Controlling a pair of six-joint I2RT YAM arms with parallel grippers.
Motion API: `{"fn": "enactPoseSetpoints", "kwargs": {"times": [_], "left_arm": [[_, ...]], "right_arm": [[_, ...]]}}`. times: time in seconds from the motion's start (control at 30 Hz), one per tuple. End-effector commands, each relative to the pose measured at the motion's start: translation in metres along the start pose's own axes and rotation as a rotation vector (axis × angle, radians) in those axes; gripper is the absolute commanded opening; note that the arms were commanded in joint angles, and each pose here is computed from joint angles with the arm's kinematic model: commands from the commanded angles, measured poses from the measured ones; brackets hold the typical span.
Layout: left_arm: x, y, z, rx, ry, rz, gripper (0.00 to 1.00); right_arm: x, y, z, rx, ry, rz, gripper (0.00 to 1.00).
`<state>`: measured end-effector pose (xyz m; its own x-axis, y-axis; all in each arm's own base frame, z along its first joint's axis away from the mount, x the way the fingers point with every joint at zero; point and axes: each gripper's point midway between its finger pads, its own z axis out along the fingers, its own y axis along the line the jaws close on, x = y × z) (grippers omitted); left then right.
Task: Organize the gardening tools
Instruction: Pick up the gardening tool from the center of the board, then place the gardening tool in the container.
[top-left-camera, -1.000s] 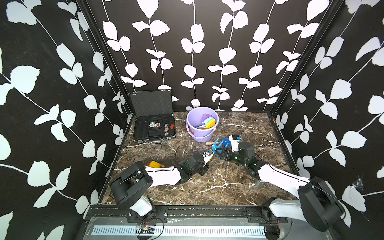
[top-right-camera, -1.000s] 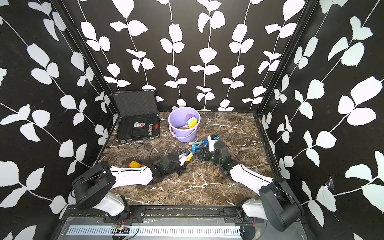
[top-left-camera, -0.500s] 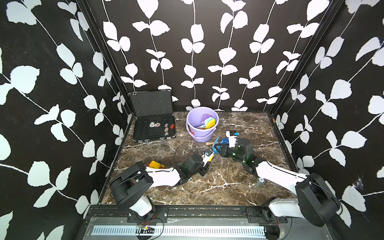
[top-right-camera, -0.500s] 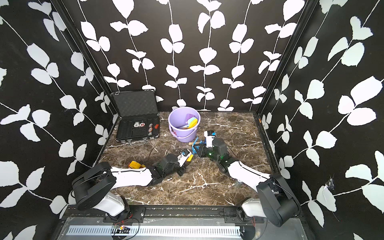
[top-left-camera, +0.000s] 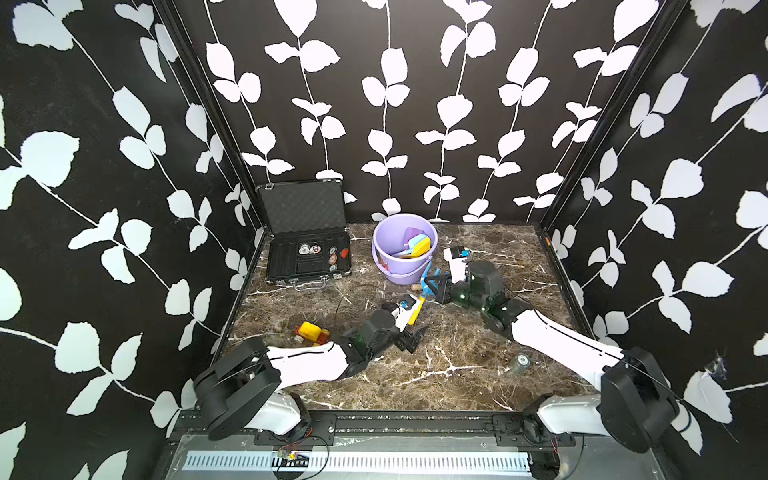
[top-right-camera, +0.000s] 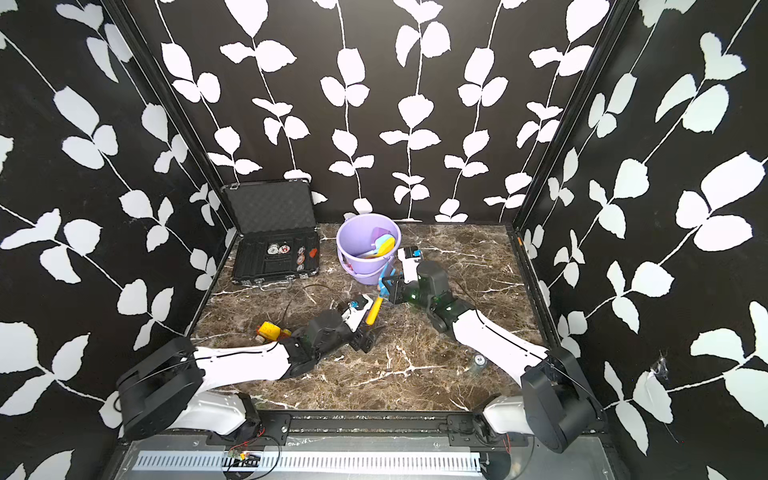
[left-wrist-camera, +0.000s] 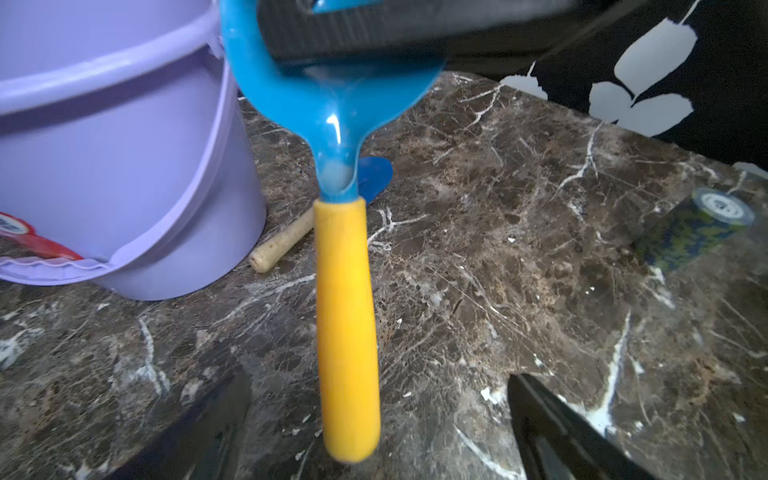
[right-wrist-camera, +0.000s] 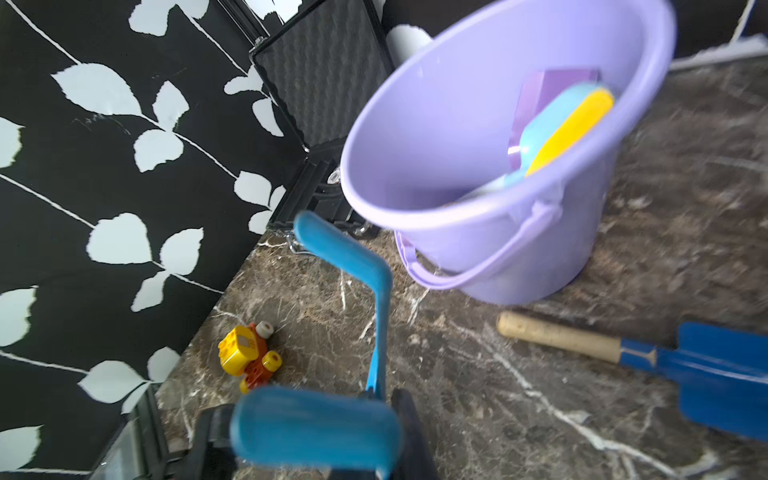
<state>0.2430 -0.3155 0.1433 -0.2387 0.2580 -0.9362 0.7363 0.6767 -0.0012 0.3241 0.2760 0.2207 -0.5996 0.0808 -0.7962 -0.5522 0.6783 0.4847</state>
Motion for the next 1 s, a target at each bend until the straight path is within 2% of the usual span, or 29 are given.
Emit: {"fn": "enactPoseSetpoints", "kwargs": {"times": [0.0,0.23,0.53,0.77,0.97], "left_arm": [[-0.012,0.012,-0.016,-0.063,-0.066,-0.028,0.99],[-0.018,0.037,-0.043,-0.188,-0.124,-0.066,0.99],[-0.014,0.058,-0.062,-0.297,-0.156,-0.101,0.99],[-0.011,0.063,-0.065,-0.32,-0.152,-0.111,0.99],[-0.011,0.065,-0.068,-0.332,-0.159,-0.118,0.99]], "right_arm": [[-0.028,0.007,-0.016,0.077,-0.043,-0.125,0.0],[-0.08,0.025,-0.037,0.16,-0.114,-0.265,0.0],[-0.16,0.063,-0.039,0.142,-0.279,-0.403,0.0],[-0.201,0.069,-0.004,0.161,-0.367,-0.5,0.0],[-0.209,0.053,0.051,0.202,-0.333,-0.525,0.0]]}}
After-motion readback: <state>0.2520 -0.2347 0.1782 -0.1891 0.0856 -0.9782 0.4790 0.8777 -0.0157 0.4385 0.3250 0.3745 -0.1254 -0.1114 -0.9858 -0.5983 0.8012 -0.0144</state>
